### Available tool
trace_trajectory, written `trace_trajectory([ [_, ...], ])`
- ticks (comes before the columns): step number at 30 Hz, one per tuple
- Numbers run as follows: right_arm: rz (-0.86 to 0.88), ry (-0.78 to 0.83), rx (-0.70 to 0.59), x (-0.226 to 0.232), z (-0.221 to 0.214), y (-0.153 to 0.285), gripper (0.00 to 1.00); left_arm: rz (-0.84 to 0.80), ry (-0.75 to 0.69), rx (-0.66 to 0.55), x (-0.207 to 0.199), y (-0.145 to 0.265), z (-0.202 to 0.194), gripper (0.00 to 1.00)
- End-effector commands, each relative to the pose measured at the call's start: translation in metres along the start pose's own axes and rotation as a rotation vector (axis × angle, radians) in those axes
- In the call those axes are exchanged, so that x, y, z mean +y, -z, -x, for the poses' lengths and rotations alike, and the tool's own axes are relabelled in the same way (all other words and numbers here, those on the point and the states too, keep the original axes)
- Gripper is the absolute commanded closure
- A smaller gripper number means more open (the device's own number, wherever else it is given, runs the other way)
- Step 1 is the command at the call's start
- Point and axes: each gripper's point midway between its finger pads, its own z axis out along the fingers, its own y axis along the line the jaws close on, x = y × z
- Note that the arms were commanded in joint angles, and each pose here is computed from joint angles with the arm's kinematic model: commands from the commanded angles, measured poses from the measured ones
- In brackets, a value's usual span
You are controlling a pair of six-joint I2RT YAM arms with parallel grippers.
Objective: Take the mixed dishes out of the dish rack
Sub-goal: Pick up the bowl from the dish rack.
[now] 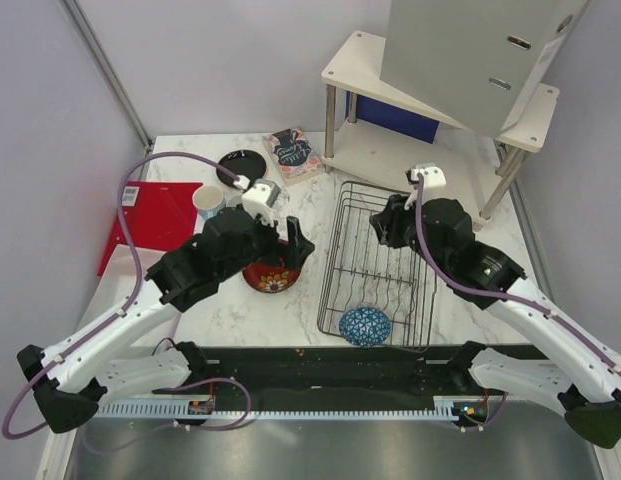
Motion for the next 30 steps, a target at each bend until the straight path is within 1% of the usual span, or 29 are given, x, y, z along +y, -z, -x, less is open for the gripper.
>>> trace_trajectory([
  [1,-0.119,0.015,-0.023,-0.033,-0.012,0.02,0.57,-0.059,-0.398,-0.058,-0.028,-0.009,-0.013,0.01],
  [2,-0.132,0.01,-0.035,-0.037,-0.011,0.024,0.57,-0.112,-0.471,-0.074,-0.05,-0.008,-0.024,0.01],
  [3,-0.141,0.014,-0.022,-0.041,-0.019,0.025,0.57,-0.112,-0.523,-0.073,-0.054,-0.01,-0.033,0.02],
  [4,-0.142,0.014,-0.019,-0.042,-0.021,0.026,0.57,-0.075,-0.577,-0.056,-0.049,-0.018,-0.046,0.03],
  [6,-0.149,0.008,-0.026,-0.046,-0.023,0.031,0.57,-0.093,-0.594,-0.042,-0.056,-0.025,-0.059,0.08],
  [7,-0.15,0.005,-0.032,-0.047,-0.023,0.033,0.57,-0.102,-0.609,-0.009,-0.057,-0.032,-0.072,0.09],
  [9,-0.156,0.003,-0.037,-0.051,-0.025,0.037,0.57,-0.161,-0.652,0.008,-0.066,-0.037,-0.083,0.09],
  [11,-0.168,0.007,-0.036,-0.055,-0.028,0.04,0.57,-0.177,-0.702,0.03,-0.069,-0.043,-0.099,0.08],
  [13,-0.179,0.006,-0.035,-0.058,-0.031,0.041,0.57,-0.179,-0.746,0.025,-0.07,-0.048,-0.105,0.08],
  [15,-0.182,0.008,-0.027,-0.06,-0.036,0.042,0.58,-0.187,-0.77,0.042,-0.069,-0.055,-0.117,0.07],
  [16,-0.187,0.006,-0.029,-0.062,-0.037,0.043,0.58,-0.202,-0.77,0.017,-0.074,-0.058,-0.115,0.07],
  [19,-0.205,0.015,-0.012,-0.067,-0.045,0.04,0.58,-0.253,-0.782,0.008,-0.085,-0.065,-0.121,0.08],
  [21,-0.209,0.017,-0.001,-0.068,-0.05,0.039,0.58,-0.252,-0.796,0.024,-0.087,-0.071,-0.125,0.08],
  [22,-0.208,0.017,0.001,-0.068,-0.05,0.038,0.58,-0.259,-0.796,-0.005,-0.092,-0.074,-0.119,0.08],
  [30,-0.217,0.018,0.007,-0.07,-0.055,0.037,0.58,-0.332,-0.817,0.042,-0.108,-0.09,-0.139,0.09],
])
